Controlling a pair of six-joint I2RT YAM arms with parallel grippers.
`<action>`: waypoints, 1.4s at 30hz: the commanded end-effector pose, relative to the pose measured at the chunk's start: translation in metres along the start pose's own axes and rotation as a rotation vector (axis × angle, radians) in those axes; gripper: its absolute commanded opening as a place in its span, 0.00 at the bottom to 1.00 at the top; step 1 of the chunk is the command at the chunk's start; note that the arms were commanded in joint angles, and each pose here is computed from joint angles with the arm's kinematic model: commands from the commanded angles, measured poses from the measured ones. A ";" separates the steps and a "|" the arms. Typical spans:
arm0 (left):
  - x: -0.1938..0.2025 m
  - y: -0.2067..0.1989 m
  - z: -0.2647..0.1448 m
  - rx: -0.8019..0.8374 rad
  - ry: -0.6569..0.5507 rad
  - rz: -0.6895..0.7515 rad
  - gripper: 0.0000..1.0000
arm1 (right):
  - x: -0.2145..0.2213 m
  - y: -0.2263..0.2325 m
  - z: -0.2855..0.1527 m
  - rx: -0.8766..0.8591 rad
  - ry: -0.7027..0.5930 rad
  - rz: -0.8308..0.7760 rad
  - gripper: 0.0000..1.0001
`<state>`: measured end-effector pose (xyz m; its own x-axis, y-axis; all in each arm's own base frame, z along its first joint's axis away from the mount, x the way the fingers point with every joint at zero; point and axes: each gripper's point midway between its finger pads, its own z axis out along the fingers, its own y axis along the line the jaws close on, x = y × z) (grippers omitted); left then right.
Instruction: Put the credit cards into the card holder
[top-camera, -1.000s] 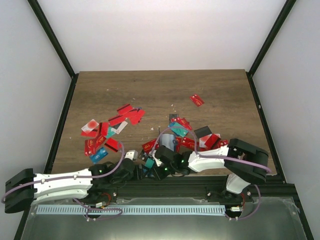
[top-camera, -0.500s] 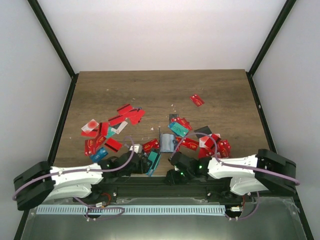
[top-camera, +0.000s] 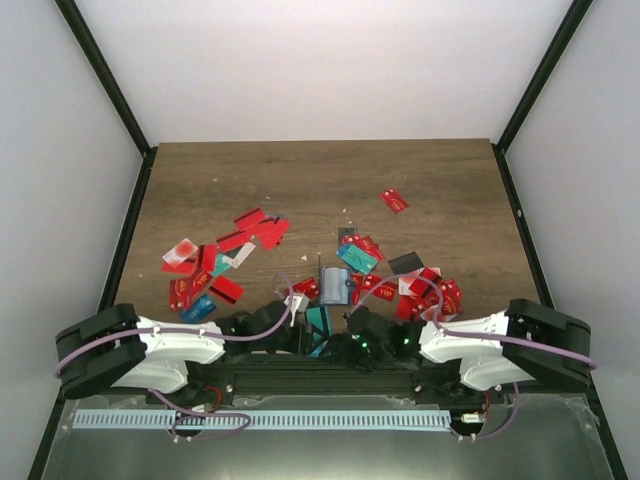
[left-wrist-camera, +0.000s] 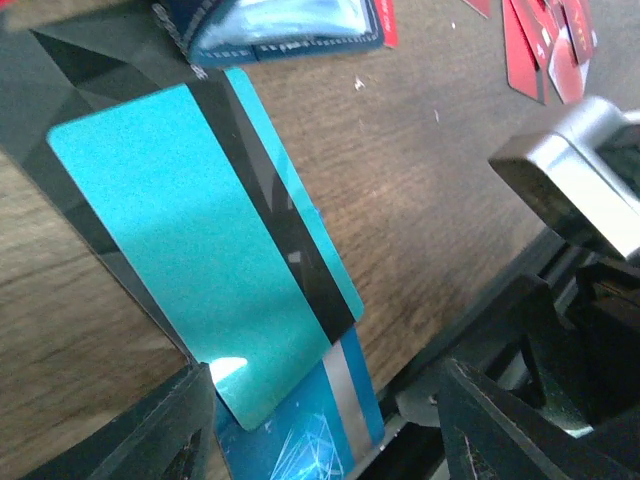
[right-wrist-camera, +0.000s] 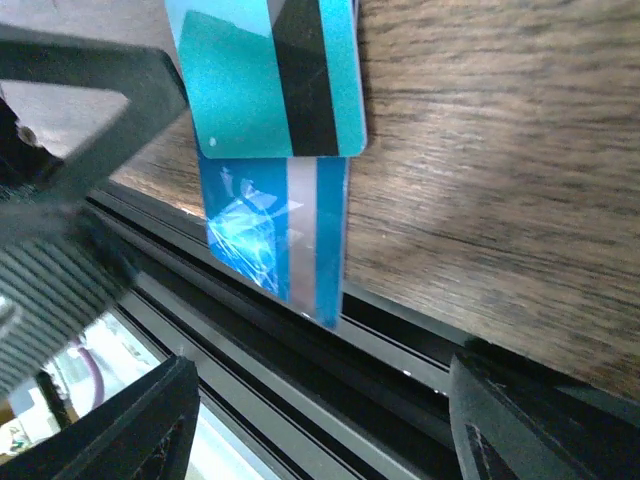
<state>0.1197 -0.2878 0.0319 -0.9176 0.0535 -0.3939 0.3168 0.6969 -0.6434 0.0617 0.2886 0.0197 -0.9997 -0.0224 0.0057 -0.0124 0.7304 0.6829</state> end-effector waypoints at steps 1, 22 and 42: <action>0.022 0.007 0.003 -0.017 0.088 -0.002 0.63 | -0.009 -0.011 0.005 -0.009 -0.074 0.108 0.71; 0.035 0.016 0.010 -0.029 0.120 -0.001 0.60 | -0.040 -0.030 0.001 -0.062 -0.224 0.219 0.37; 0.016 0.002 -0.005 -0.024 0.061 0.000 0.60 | -0.034 -0.019 -0.008 -0.072 -0.139 0.104 0.01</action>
<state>0.1071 -0.2964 0.0321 -0.9228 0.0867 -0.3754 0.3354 0.6603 -0.6719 0.0979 0.2810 0.0201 -0.9848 0.1739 0.0045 0.1103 0.6042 0.7892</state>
